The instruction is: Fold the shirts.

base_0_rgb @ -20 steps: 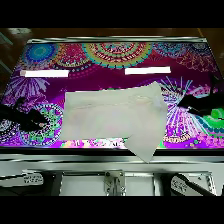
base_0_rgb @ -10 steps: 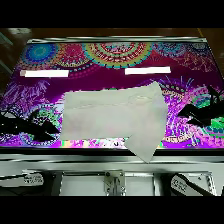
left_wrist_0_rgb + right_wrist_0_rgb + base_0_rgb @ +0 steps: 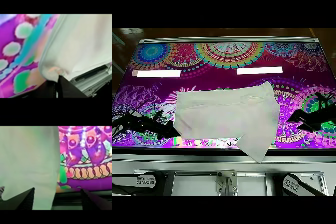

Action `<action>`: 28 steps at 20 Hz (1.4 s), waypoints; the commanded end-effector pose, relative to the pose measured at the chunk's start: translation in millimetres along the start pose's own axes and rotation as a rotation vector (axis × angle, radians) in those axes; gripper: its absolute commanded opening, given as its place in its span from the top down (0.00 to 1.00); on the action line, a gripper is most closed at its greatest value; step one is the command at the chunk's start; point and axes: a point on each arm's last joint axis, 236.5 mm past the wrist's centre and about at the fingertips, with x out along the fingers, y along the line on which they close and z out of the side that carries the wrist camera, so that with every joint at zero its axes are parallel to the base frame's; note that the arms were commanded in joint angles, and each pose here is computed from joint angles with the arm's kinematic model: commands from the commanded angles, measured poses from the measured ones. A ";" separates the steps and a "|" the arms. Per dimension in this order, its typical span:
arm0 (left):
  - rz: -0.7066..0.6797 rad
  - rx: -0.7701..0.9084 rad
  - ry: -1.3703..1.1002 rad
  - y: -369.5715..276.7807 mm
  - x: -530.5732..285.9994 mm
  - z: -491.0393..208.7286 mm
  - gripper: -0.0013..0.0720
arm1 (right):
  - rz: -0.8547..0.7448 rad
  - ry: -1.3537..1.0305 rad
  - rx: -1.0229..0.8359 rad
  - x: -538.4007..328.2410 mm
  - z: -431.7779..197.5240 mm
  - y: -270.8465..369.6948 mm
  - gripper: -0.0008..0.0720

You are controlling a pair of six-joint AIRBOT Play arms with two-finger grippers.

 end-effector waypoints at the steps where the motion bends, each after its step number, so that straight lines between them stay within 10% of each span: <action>1: -0.006 0.037 -0.012 -7.5 -1.1 0.6 0.93 | 0.021 0.060 0.055 39.8 -27.5 -8.0 0.05; 3: -0.003 0.078 -0.042 -13.1 -8.6 2.4 0.93 | 0.101 0.048 0.064 59.5 -33.6 4.9 0.18; 11: 0.000 0.158 -0.117 -31.4 -31.4 2.1 0.93 | 0.102 0.051 0.070 116.3 -30.9 11.7 0.19; 15: 0.004 0.190 -0.153 -39.2 -41.8 4.6 0.93 | 0.099 -0.060 0.025 114.1 0.3 26.9 0.90; 17: 0.012 0.255 -0.221 -55.1 -63.0 17.3 0.93 | 0.131 -0.115 -0.064 87.9 20.2 44.9 0.91; 22: 0.047 0.669 -0.731 -198.9 -241.1 38.1 0.93 | 0.251 -0.649 -0.454 -123.6 85.9 158.7 0.91; 28: 0.013 1.234 -1.549 -409.1 -486.0 -195.9 0.93 | 0.068 -1.608 -0.771 -488.0 -40.9 255.8 0.91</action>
